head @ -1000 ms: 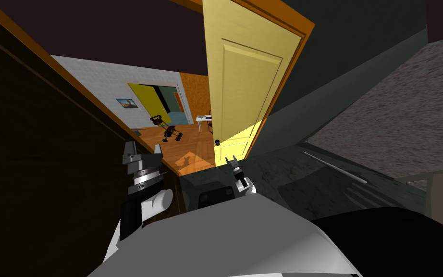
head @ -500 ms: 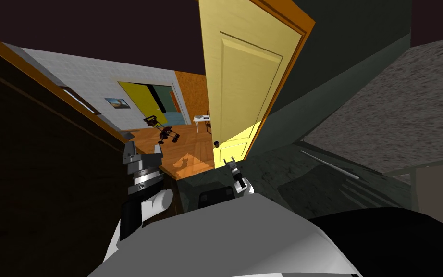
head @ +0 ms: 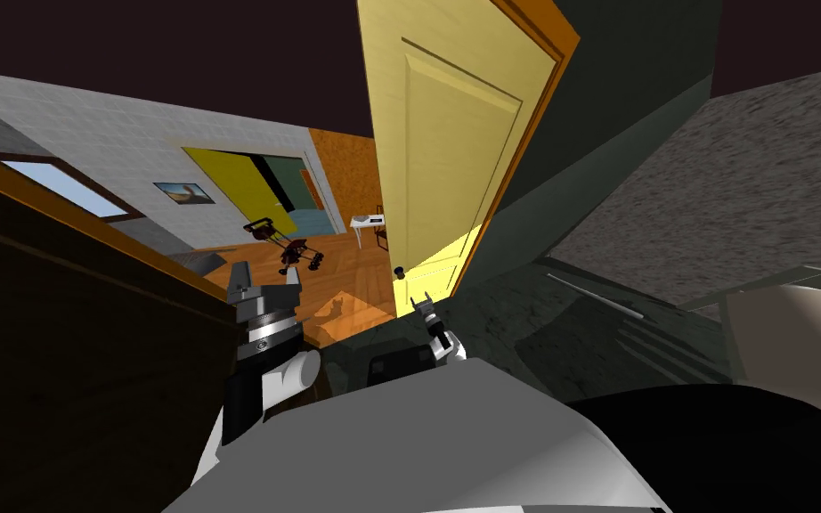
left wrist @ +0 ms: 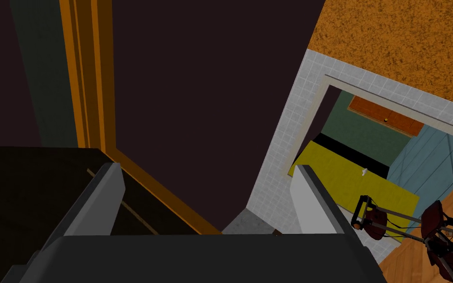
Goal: Pull the door open
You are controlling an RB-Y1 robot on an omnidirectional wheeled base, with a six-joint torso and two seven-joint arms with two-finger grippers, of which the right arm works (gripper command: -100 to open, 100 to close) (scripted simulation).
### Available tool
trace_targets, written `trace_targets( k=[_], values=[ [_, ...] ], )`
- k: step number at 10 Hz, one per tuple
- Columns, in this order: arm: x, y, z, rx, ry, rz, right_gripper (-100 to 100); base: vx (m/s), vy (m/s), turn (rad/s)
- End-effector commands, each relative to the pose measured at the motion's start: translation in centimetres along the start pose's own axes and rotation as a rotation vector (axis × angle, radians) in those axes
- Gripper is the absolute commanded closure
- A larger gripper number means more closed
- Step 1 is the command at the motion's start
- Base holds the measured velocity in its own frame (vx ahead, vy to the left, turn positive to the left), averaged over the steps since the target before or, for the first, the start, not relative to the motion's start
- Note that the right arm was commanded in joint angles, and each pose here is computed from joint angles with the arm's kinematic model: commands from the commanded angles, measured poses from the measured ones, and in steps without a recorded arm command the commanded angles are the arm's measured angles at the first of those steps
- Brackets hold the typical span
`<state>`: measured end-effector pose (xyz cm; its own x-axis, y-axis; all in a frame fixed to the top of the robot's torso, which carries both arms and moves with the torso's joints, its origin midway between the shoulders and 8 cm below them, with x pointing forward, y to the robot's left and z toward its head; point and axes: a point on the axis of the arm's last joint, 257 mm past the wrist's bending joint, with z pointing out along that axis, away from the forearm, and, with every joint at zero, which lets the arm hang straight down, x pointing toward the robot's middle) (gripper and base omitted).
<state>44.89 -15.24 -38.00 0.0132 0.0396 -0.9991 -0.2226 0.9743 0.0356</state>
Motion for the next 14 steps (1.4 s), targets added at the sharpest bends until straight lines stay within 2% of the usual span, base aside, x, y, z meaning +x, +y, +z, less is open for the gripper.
trace_targets(
  k=[1, 3, 5, 10, 14],
  values=[
    [0.6, 0.8, -0.07, -0.008, 0.011, -0.017, -100, 0.145, 0.105, -0.117],
    [1.0, 1.5, -0.01, -0.016, 0.019, -0.03, -100, 0.122, 0.13, -0.08],
    [1.1, 1.7, -0.02, -0.017, 0.02, -0.03, -100, 0.041, 0.049, 0.068],
    [1.9, -1.8, -0.88, -0.009, 0.051, -0.076, -100, -0.036, -0.118, 0.274],
    [2.3, -4.7, -1.49, 0.003, 0.072, -0.104, -100, -0.046, -0.035, 0.293]
  ],
)
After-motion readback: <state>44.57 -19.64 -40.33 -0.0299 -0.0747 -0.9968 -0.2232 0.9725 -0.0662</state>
